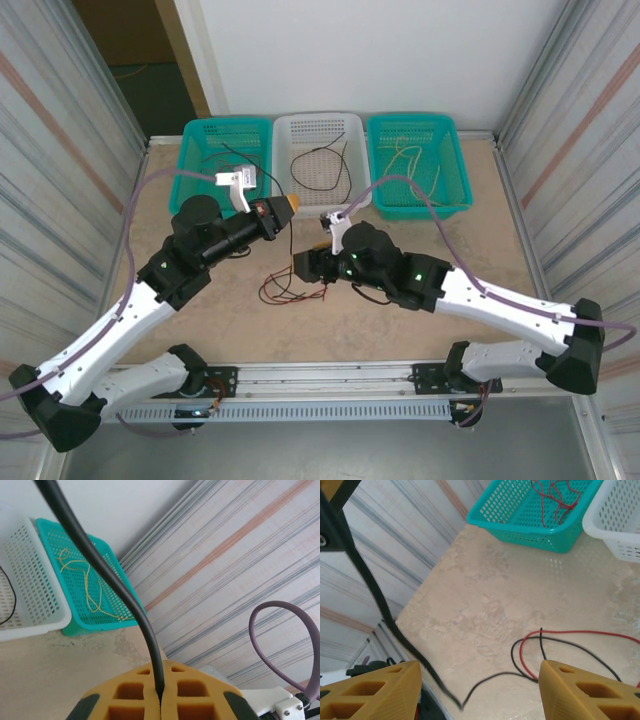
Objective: Untangle the cables
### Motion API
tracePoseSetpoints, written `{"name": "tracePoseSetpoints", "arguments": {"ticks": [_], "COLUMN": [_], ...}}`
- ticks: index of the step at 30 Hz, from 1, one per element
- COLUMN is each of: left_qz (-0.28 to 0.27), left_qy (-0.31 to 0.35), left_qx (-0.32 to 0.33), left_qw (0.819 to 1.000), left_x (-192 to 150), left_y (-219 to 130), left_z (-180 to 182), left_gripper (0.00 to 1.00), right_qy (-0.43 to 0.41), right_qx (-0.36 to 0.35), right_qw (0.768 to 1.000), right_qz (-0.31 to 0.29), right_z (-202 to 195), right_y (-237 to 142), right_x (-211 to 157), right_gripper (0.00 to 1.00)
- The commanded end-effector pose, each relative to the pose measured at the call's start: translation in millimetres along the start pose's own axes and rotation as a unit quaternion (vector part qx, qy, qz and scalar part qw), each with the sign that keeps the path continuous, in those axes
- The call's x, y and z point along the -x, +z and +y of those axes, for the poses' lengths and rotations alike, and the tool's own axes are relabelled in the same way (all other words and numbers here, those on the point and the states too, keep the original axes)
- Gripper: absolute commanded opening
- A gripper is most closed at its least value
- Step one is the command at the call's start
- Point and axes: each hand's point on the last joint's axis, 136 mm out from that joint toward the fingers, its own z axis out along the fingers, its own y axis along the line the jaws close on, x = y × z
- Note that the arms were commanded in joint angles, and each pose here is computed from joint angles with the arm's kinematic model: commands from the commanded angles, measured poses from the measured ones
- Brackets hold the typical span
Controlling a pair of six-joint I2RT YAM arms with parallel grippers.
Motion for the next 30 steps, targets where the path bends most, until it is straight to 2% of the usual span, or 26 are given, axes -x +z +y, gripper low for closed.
{"name": "tracePoseSetpoints", "arguments": {"ticks": [1,3,7,9,13,19,21,22,25,26,27,30], "left_qz": [-0.021,-0.023,-0.028,-0.029,-0.032,-0.016,0.007,0.016,0.044,0.055,0.063,0.077], "left_qy": [-0.018,-0.020,-0.024,-0.024,-0.019,-0.027,-0.037,-0.040,-0.034,-0.029,-0.023,-0.003], "left_qx": [0.005,0.004,0.005,0.010,0.019,0.089,0.104,0.107,0.130,0.148,0.165,0.205], "left_qw": [1.000,1.000,0.999,0.999,0.999,0.996,0.994,0.993,0.990,0.987,0.984,0.976], "left_x": [13,14,15,15,16,14,8,4,-9,-15,-19,-32], "left_y": [-6,-7,-8,-9,-12,-16,-14,-13,-14,-17,-21,-36], "left_z": [-5,-6,-5,-3,1,32,44,48,64,71,78,97], "left_gripper": [0.00,0.00,0.00,0.00,0.00,0.00,0.00,0.04,0.40,0.49,0.54,0.63], "right_qy": [-0.021,-0.024,-0.025,-0.025,-0.029,-0.029,-0.029,-0.030,-0.034,-0.036,-0.038,-0.044], "right_qx": [0.030,0.028,0.028,0.031,0.028,-0.001,-0.011,-0.014,-0.028,-0.033,-0.036,-0.045], "right_qw": [0.999,0.999,0.999,0.999,0.999,0.999,0.999,0.999,0.999,0.998,0.998,0.997], "right_qz": [-0.023,-0.020,-0.017,-0.017,-0.015,-0.023,-0.026,-0.027,-0.029,-0.031,-0.034,-0.049], "right_z": [24,26,28,30,31,25,22,22,21,21,22,24], "right_y": [5,10,15,15,14,5,2,1,-3,-5,-8,-17], "right_x": [20,21,21,20,18,20,23,24,31,35,39,54], "right_gripper": [0.61,0.59,0.45,0.43,0.22,0.02,0.00,0.00,0.00,0.00,0.00,0.00]}}
